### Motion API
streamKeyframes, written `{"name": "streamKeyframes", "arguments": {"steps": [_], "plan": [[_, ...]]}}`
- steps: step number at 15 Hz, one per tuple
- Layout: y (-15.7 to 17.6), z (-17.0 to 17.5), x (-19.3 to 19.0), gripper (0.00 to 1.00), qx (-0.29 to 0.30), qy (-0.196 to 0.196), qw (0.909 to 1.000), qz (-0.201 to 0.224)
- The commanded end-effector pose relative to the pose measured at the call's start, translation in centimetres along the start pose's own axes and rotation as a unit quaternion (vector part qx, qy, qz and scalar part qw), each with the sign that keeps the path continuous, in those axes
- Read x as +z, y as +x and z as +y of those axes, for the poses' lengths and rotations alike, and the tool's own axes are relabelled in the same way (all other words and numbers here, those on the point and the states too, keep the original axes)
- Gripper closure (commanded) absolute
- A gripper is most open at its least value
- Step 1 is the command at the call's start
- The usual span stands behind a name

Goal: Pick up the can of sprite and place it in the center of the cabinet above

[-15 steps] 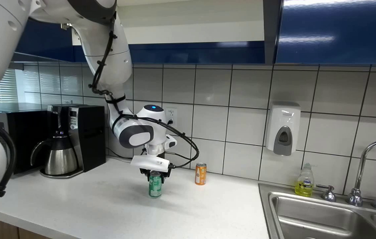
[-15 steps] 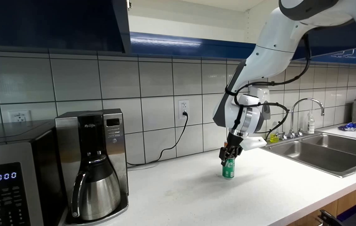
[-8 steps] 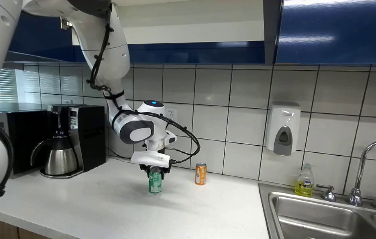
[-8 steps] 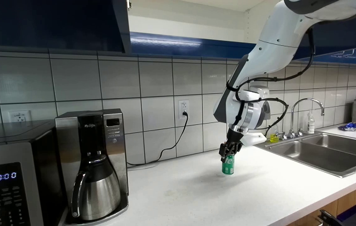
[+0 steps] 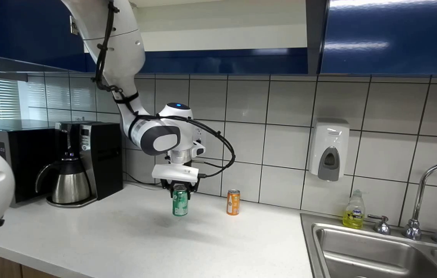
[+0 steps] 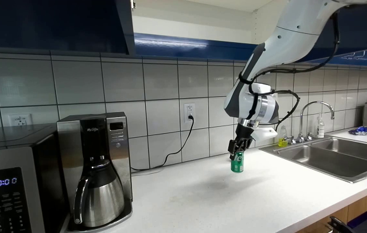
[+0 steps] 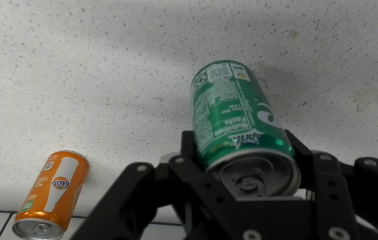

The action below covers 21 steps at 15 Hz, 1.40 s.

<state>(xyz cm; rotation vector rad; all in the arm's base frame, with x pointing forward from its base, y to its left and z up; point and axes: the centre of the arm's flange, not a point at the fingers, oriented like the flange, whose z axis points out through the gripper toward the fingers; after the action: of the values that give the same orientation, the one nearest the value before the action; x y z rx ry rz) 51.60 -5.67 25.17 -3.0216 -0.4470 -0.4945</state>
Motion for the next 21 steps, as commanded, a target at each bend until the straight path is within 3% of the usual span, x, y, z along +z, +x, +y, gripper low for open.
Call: {"name": "streamKeyframes", "arguments": {"steps": [1,11,21], "plan": [[0.2,-0.4,-4.3,0.62,0.004,-0.002,1.0,-0.004],[-0.2,-1.6,-10.2,0.62,-0.004,0.001,0.9995,-0.03],[0.3,-2.7,-18.2,0.62,0.001,0.011,0.9997,-0.022]]}}
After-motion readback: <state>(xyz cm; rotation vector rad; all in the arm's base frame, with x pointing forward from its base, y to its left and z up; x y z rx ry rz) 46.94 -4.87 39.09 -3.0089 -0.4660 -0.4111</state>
